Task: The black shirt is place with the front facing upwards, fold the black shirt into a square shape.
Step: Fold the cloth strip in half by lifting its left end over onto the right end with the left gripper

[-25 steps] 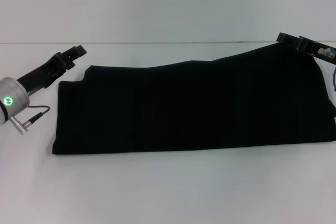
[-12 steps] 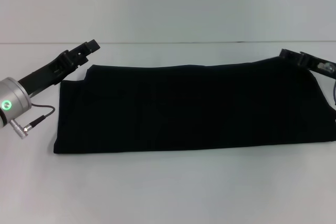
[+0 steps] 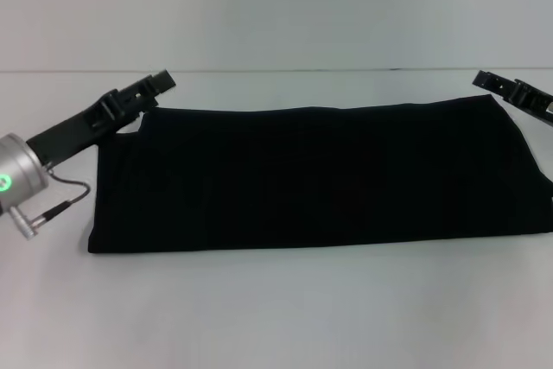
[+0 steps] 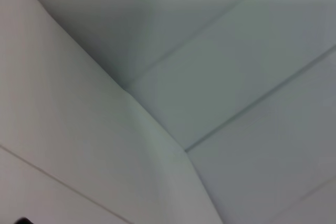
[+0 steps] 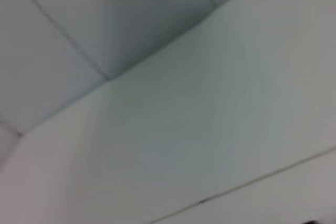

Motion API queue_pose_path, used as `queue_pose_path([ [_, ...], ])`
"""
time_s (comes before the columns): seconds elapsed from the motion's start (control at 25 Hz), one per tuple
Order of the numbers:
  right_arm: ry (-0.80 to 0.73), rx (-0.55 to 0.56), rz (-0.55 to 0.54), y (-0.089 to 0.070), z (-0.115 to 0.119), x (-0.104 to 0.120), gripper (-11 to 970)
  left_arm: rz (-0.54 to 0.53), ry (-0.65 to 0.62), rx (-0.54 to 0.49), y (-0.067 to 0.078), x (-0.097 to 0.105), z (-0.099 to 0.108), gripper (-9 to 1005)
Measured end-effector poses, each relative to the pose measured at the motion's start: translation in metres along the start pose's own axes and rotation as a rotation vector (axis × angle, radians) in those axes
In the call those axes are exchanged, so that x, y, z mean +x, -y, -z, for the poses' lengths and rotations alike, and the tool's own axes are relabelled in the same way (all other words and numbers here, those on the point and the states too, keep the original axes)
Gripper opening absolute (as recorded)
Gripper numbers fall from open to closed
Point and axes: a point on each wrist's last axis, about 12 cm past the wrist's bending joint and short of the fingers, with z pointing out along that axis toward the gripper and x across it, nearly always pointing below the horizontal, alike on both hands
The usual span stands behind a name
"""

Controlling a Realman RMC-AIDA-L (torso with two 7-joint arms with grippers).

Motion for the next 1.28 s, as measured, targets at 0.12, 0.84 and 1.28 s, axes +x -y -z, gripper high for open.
queue_pose_path([
  [0.12,0.0,-0.15,0.074,0.0,0.018,0.002,800,0.047,-0.072,0.011,-0.002,-0.007,0.014,767],
  [0.84,-0.004,-0.617,0.738,-0.01,0.087,0.093,922,0.429,-0.355,-0.259,-0.019,-0.021,0.109,856],
  [1.28,-0.025,-0.585,0.782,-0.01,0.08,0.109,938,0.548,-0.381,-0.352,-0.026,-0.012,0.102,865],
])
